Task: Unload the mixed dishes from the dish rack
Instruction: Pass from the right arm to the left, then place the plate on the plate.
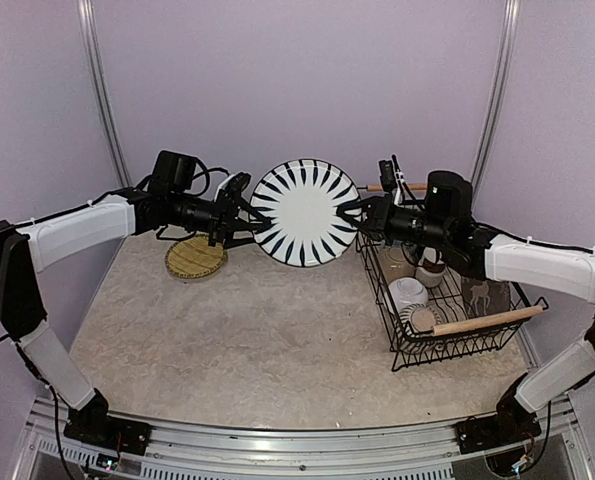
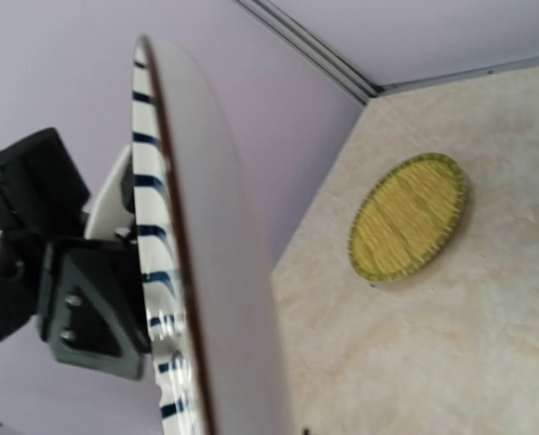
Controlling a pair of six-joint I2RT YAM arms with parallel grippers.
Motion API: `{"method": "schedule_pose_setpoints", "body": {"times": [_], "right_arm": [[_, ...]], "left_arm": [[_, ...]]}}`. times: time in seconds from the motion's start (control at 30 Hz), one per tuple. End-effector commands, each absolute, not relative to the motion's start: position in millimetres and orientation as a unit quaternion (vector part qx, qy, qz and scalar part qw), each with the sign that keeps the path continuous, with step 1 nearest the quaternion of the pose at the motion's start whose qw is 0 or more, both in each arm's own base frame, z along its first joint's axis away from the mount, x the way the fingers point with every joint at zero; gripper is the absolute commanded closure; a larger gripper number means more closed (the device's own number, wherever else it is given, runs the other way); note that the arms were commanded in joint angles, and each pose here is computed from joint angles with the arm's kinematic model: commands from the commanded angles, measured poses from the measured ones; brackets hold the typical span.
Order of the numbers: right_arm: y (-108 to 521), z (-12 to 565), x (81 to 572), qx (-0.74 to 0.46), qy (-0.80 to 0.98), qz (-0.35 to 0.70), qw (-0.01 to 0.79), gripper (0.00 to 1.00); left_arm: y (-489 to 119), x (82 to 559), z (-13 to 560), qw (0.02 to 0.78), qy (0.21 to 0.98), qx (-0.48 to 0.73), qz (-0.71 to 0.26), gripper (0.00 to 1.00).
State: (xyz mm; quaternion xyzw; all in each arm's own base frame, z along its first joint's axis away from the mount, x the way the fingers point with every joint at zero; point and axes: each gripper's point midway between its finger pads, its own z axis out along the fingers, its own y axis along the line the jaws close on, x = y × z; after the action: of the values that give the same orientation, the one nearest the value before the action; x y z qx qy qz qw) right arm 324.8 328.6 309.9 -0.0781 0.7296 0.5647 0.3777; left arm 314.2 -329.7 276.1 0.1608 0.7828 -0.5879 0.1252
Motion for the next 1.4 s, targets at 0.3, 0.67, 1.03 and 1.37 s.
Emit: {"method": "schedule_pose_setpoints", "body": {"times": [0.3,0.67,1.03,1.37], "right_arm": [[345,337,317,-0.086,0.668,0.627,0.391,1.00],[322,300,336,-0.061,0.761,0.500,0.410,0.13],[240,295,328,-0.020,0.817,0.342,0.463,0.00],[200,310,319,0.004,0.809,0.307,0.501,0.00]], "left_arm": [[-327,313,285,0.141,0.764,0.176,-0.604,0.91],[-286,354,282,0.181,0.787,0.110,-0.580,1.00],[-149,437,214,0.174,0.834,-0.166,-0.497,1.00],[-87,462,170,0.160,0.829,-0.255,-0.471,1.00]]}}
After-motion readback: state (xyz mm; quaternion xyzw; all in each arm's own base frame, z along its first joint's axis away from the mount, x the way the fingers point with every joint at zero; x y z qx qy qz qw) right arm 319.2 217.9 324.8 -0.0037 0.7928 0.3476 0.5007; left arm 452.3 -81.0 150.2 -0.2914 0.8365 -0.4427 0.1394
